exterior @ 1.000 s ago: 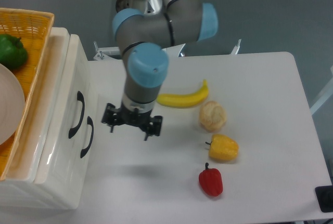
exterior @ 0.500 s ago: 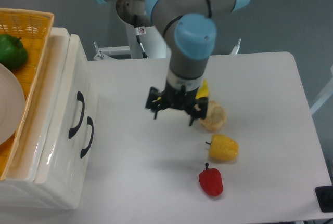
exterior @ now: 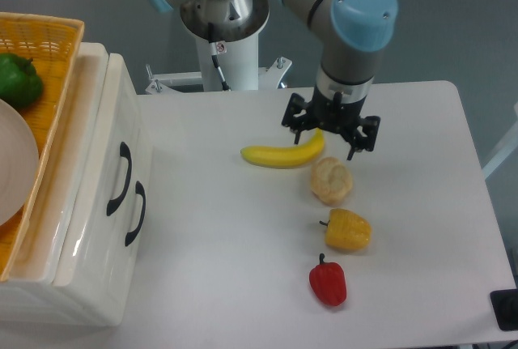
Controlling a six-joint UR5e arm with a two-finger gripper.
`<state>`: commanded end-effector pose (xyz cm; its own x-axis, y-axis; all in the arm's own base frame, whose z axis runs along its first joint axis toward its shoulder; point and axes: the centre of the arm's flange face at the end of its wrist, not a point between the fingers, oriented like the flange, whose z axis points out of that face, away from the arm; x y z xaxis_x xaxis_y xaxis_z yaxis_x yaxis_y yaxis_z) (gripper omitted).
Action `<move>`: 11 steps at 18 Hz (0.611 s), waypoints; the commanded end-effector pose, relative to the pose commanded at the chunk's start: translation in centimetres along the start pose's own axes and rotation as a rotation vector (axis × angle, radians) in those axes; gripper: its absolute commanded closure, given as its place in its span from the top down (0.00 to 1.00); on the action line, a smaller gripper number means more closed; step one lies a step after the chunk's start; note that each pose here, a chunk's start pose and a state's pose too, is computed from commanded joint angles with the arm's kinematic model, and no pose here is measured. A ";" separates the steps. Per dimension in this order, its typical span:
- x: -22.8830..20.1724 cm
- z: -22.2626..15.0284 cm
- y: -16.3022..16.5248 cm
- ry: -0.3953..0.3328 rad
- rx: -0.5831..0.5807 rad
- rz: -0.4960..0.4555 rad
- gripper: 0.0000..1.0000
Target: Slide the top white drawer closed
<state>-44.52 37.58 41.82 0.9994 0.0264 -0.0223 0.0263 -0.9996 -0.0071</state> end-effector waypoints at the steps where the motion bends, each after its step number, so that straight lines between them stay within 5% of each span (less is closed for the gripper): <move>1: -0.1 -0.6 1.0 0.004 -0.009 0.003 1.00; 5: -0.7 -2.0 3.0 -0.009 -0.029 0.095 1.00; 11: -2.0 -3.1 5.9 -0.021 -0.015 0.113 1.00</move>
<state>-46.29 31.63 44.97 0.9953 -0.0869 -0.0432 -0.0864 -0.9962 0.0116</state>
